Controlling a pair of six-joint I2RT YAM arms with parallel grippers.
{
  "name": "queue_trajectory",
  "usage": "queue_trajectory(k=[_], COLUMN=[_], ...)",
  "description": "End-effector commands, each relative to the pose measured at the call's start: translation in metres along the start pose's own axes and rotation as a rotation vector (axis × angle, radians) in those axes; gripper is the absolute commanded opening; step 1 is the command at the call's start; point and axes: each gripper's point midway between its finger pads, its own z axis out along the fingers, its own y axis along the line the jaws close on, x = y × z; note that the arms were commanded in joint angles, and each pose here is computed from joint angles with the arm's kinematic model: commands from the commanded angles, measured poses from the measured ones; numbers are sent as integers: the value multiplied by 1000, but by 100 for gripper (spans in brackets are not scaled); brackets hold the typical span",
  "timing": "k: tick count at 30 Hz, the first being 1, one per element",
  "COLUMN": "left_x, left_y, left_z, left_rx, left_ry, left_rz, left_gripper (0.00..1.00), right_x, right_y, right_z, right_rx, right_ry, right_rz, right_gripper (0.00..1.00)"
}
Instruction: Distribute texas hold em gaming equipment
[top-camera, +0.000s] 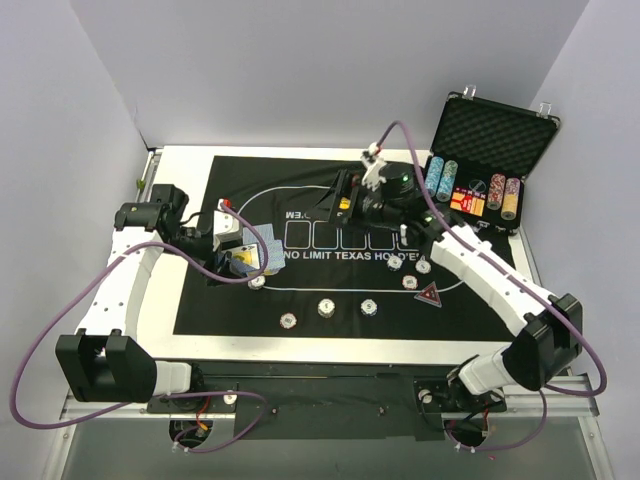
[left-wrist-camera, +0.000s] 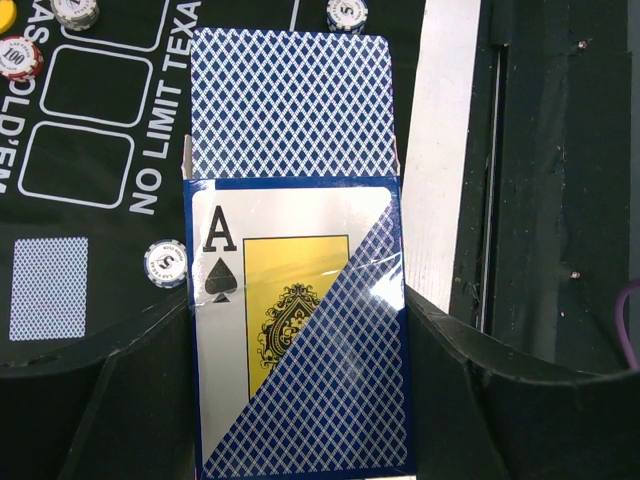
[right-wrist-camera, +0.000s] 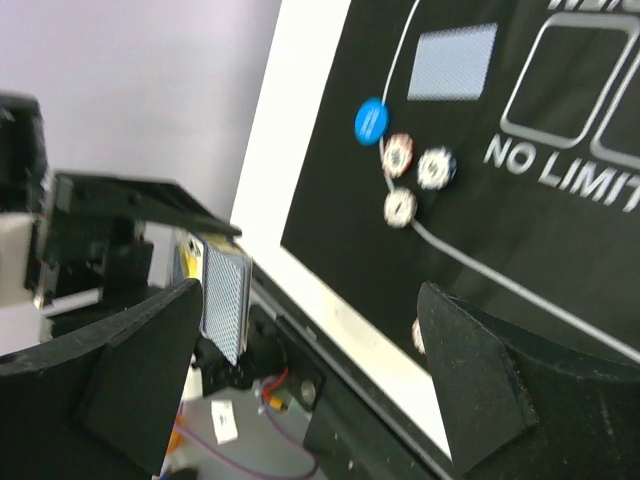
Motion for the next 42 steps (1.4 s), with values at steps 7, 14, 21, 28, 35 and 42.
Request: queue_trajectory(k=[7, 14, 21, 28, 35, 42], left_x=[-6, -5, -9, -11, -14, -14], left_y=[-35, -35, -36, -35, -33, -32], left_z=[-4, -4, -5, -5, -4, -4], left_rx=[79, 84, 69, 66, 69, 69], left_ry=[-34, -24, -45, -49, -62, -65], left_rz=[-84, -105, -62, -64, -70, -76], left_gripper=[0, 0, 0, 0, 0, 0], right_x=[76, 97, 98, 100, 98, 91], right_y=[55, 67, 69, 63, 51, 47], right_z=[29, 42, 54, 55, 47, 39], right_rx=[-153, -173, -183, -172, -158, -160], right_ry=[195, 241, 235, 237, 220, 202], right_rz=[-27, -31, 0, 20, 38, 53], right_gripper=[84, 84, 73, 56, 52, 50])
